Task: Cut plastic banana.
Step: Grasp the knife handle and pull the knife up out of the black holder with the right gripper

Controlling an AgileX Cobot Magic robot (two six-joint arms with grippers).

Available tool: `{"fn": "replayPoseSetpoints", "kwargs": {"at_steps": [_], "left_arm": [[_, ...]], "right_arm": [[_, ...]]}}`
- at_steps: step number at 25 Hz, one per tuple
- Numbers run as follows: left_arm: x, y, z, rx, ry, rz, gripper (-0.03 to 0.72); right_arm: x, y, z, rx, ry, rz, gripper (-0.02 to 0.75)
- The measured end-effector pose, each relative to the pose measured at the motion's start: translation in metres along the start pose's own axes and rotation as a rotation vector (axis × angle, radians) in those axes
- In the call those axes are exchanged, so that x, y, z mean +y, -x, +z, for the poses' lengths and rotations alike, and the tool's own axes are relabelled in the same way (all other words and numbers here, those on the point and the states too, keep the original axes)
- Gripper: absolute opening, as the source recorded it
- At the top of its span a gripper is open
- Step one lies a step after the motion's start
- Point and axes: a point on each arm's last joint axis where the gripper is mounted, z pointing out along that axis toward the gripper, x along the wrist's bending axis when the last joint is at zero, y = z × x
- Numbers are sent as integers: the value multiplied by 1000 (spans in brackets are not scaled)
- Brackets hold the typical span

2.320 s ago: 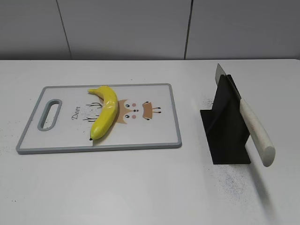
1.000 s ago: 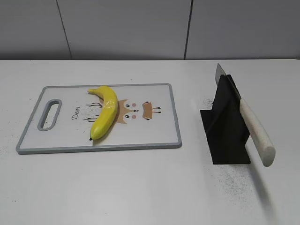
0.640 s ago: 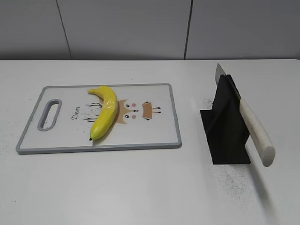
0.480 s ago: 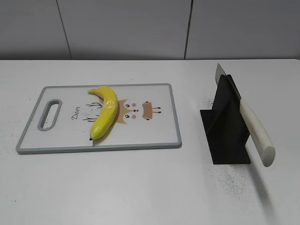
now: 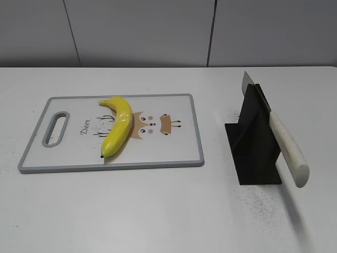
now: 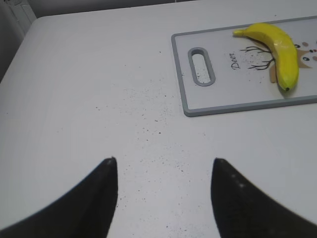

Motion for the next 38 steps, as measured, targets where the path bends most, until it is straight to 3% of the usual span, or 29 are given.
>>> {"fn": "replayPoseSetpoints", "kwargs": {"at_steps": [13,18,27,38], "left_arm": [[0,0,0,0,0,0,560],[0,0,0,0,0,0,560],[0,0,0,0,0,0,560],[0,0,0,0,0,0,551]], "right_arm": [[58,-11,65,169,-293,198,561],[78,-29,79,218,-346,126,561],[84,-57,130,153,-544,67,561],[84,-64,186,122,-637,76,558]]}}
